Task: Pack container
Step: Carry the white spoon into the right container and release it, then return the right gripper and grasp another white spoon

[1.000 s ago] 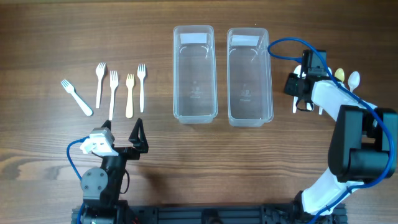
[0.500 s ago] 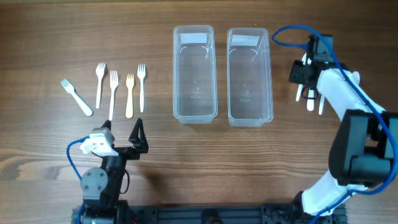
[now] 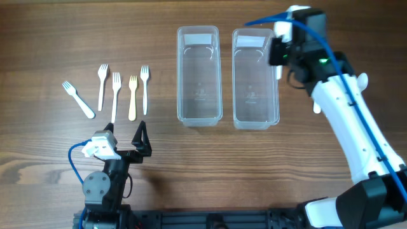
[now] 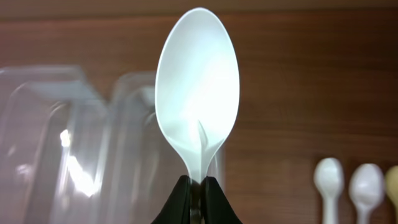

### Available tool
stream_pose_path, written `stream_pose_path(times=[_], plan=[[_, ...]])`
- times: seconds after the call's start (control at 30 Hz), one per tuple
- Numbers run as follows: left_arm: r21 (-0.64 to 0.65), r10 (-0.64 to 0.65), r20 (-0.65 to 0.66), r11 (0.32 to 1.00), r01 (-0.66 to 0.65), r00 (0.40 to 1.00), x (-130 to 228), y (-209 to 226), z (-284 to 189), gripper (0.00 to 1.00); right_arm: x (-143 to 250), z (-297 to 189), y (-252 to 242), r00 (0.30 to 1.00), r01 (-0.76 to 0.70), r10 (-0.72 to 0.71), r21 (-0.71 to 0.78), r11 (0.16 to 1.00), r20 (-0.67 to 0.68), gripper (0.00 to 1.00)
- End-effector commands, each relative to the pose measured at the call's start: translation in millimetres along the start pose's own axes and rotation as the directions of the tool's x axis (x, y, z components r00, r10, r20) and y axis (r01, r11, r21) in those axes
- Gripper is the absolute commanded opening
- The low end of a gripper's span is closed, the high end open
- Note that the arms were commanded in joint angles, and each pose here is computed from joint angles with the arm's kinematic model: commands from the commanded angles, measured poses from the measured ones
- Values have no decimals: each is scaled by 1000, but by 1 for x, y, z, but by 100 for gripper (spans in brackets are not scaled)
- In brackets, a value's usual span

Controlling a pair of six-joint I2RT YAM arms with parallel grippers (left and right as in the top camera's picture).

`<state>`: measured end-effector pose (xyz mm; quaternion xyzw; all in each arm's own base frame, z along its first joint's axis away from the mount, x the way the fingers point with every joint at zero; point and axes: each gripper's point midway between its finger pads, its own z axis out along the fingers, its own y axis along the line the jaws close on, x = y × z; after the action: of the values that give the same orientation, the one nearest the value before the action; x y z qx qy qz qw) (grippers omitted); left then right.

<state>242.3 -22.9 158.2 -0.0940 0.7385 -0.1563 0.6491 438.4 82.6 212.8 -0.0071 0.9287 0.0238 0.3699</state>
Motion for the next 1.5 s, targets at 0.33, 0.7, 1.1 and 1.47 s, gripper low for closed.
stream_pose_path(times=[0.33,0.7,1.1,1.47], plan=[[11,14,-4,1000,-14,1000,3,-1,0,100,74,73,40,966,-12,5,-25,1000,-258,4],[11,14,-4,1000,-14,1000,3,-1,0,100,73,74,43,957,19,-32,-47,999,-287,72],[11,14,-4,1000,-14,1000,3,-1,0,100,-4,-26,-75,982,-94,114,136,986,-149,64],[11,14,-4,1000,-14,1000,3,-1,0,100,78,45,-134,926,-43,138,265,963,-353,60]])
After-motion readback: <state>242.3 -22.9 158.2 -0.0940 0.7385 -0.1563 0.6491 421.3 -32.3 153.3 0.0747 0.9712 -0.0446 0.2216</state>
